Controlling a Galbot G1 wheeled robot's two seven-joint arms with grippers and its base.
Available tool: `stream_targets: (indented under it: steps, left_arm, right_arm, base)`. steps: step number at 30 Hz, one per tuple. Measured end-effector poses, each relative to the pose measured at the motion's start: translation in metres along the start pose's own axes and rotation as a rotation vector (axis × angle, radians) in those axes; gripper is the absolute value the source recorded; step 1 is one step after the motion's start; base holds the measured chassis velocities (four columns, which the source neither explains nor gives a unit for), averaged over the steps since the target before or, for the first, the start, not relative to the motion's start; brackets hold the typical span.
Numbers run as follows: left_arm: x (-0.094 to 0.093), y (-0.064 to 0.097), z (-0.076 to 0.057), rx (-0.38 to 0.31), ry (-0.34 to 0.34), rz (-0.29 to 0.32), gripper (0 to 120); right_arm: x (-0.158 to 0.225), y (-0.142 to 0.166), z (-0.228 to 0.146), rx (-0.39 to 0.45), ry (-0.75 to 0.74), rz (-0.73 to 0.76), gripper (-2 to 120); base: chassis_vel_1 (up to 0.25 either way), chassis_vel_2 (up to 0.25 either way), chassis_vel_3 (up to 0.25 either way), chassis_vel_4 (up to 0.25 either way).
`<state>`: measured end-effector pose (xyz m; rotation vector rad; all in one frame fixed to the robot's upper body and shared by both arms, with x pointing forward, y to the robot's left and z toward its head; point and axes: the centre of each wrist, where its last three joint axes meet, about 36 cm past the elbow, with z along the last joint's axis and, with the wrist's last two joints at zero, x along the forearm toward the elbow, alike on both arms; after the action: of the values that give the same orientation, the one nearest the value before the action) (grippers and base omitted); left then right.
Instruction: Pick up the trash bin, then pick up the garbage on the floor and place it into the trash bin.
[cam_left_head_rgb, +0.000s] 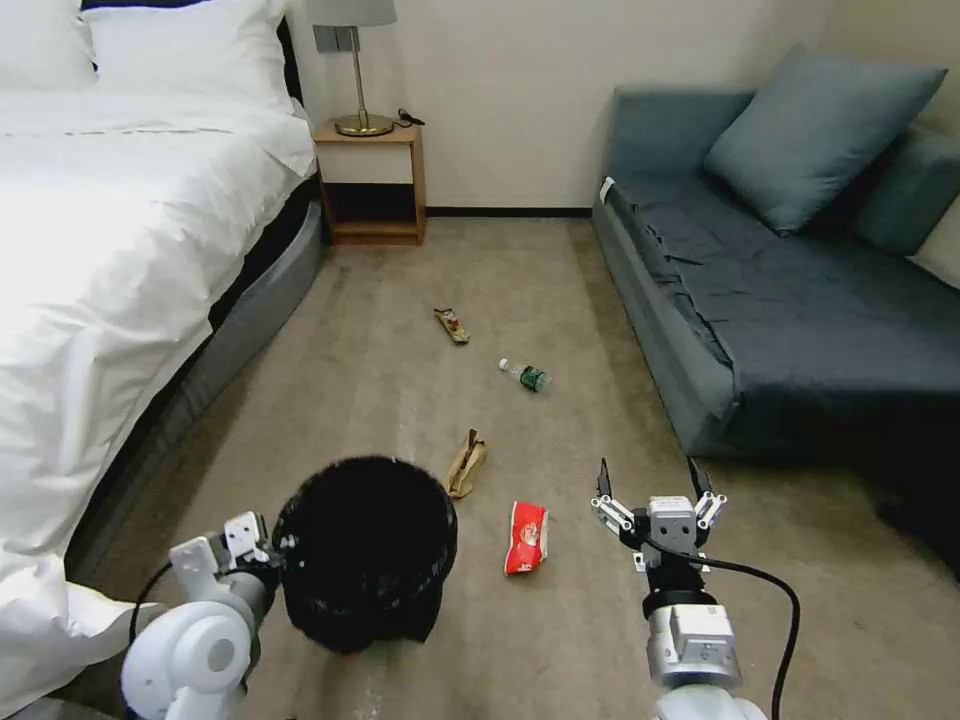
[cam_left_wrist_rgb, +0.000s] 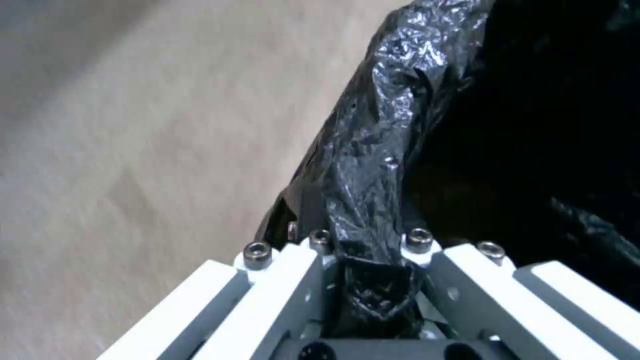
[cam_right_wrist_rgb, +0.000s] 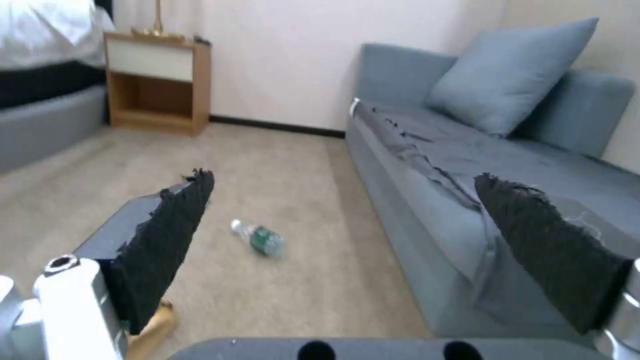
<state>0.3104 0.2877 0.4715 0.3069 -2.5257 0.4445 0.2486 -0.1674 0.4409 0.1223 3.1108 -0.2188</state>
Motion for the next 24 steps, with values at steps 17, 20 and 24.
stream_targets:
  steps: [17, 20, 24]
  left_arm:
    - [0.025, 0.007, -0.021, -0.146, -0.223, -0.127, 3]
    - [0.025, 0.006, -0.021, -0.145, -0.223, -0.125, 3]
    - [0.025, 0.004, -0.019, -0.141, -0.217, -0.115, 3]
  right_arm:
    - [-0.05, -0.002, 0.014, -0.203, 0.213, -0.105, 100]
    - [-0.067, 0.002, 0.025, -0.253, 0.331, -0.126, 100]
    - [-0.093, 0.014, 0.056, -0.29, 0.537, -0.15, 100]
  base:
    - [0.0, 0.0, 0.0, 0.0]
    - [0.0, 0.0, 0.0, 0.0]
    - [0.0, 0.0, 0.0, 0.0]
